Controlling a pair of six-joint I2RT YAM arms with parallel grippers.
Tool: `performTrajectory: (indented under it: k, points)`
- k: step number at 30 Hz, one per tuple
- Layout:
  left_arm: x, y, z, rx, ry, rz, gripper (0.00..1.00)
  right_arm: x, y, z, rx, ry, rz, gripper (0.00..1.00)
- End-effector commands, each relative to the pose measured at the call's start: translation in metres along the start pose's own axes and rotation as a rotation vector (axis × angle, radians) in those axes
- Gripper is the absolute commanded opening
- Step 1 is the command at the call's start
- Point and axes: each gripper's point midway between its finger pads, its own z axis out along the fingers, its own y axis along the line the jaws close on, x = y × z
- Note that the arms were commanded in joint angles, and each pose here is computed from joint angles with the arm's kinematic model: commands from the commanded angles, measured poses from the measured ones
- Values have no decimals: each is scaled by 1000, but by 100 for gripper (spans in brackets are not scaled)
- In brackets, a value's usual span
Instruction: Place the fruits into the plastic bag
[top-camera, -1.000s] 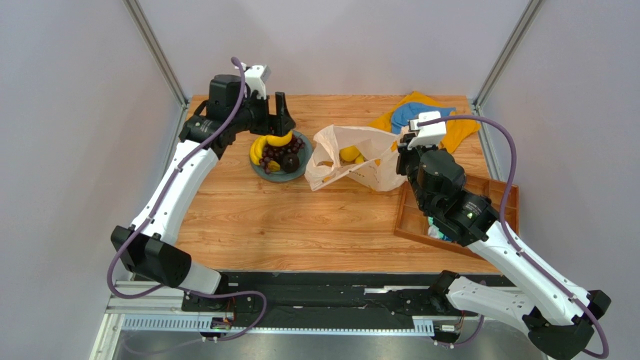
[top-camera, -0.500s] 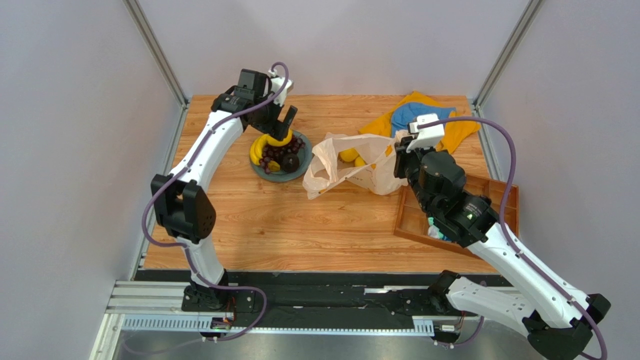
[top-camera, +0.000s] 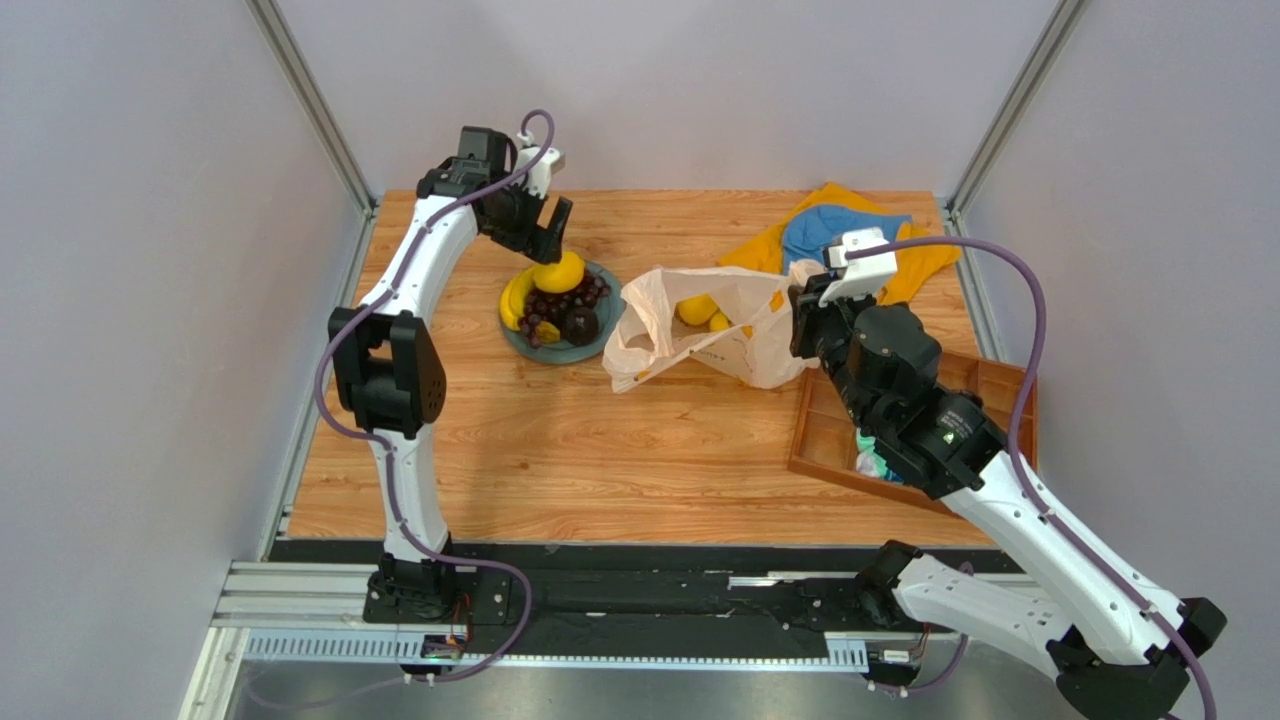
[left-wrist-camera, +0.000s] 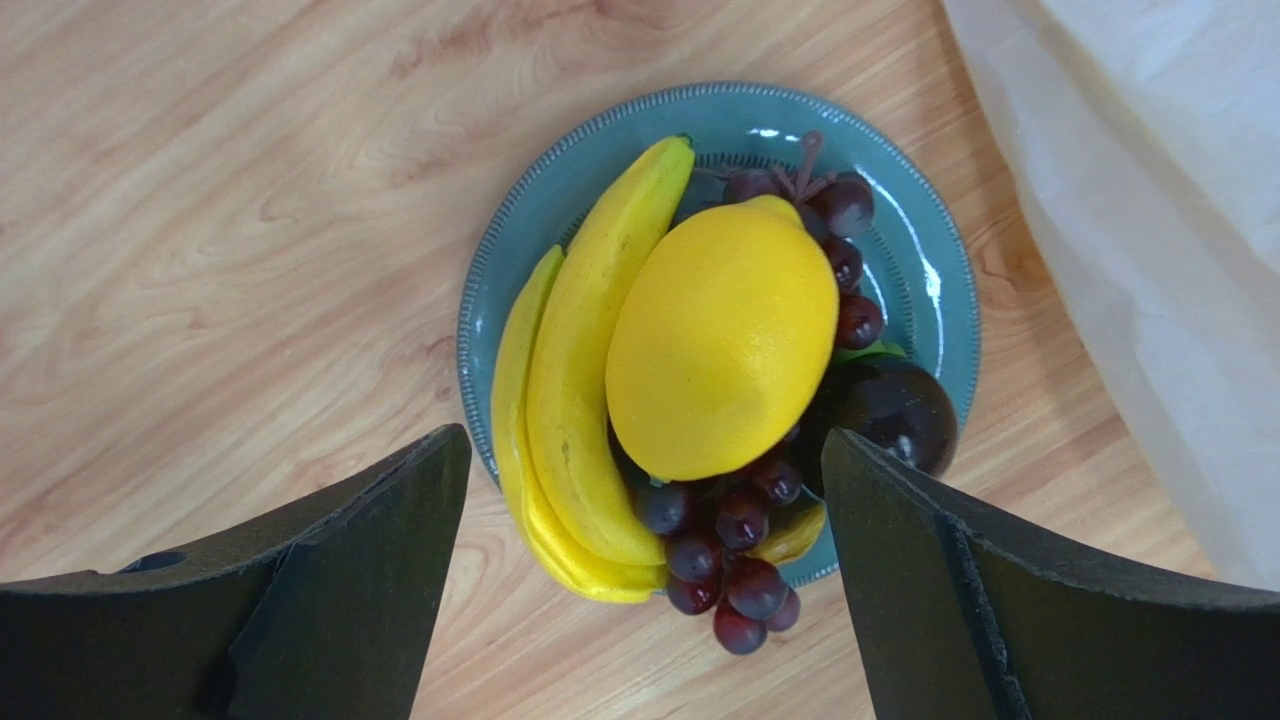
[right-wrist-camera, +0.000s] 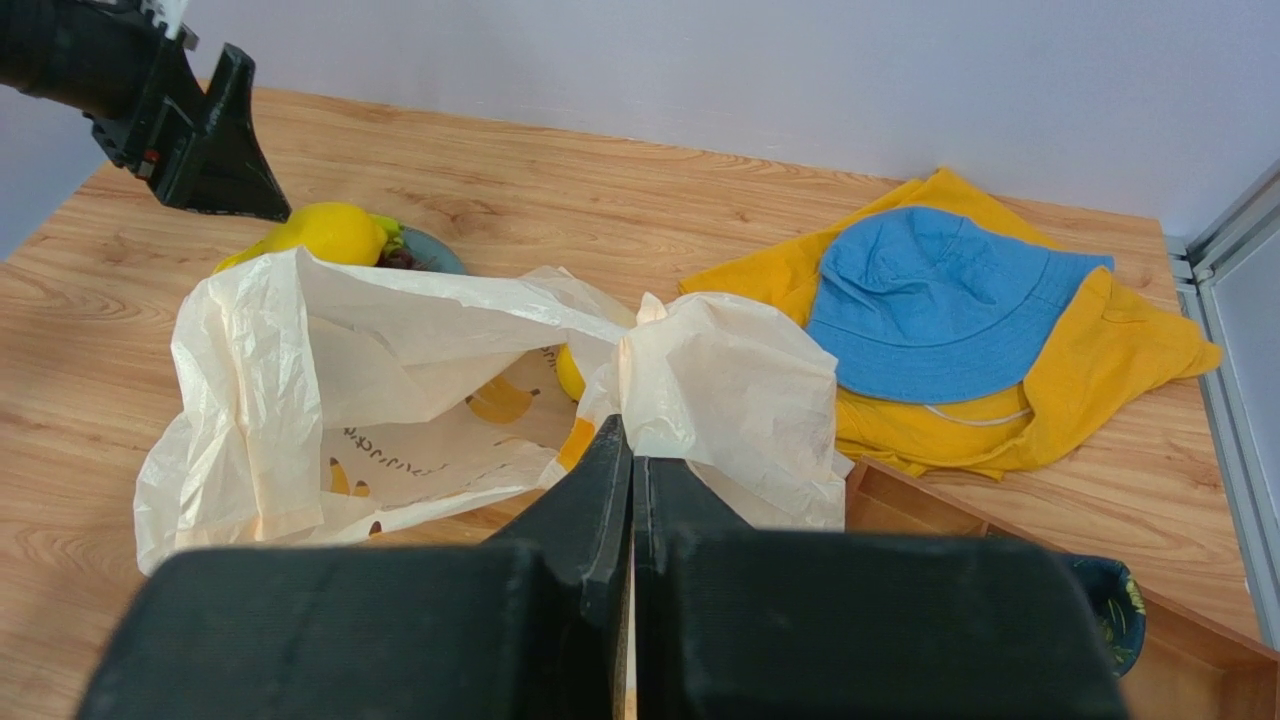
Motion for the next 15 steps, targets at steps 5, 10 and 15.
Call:
performTrajectory:
  k: [5, 10, 15]
  points:
    - [-4, -9, 15, 64, -6, -35, 95, -11, 1, -2, -11, -34, 36, 0]
    - [2, -15, 24, 102, 9, -55, 91, -9, 2, -1, -14, -27, 30, 0]
    - [9, -16, 31, 112, 30, -67, 89, -8, 2, 0, -11, -27, 30, 0]
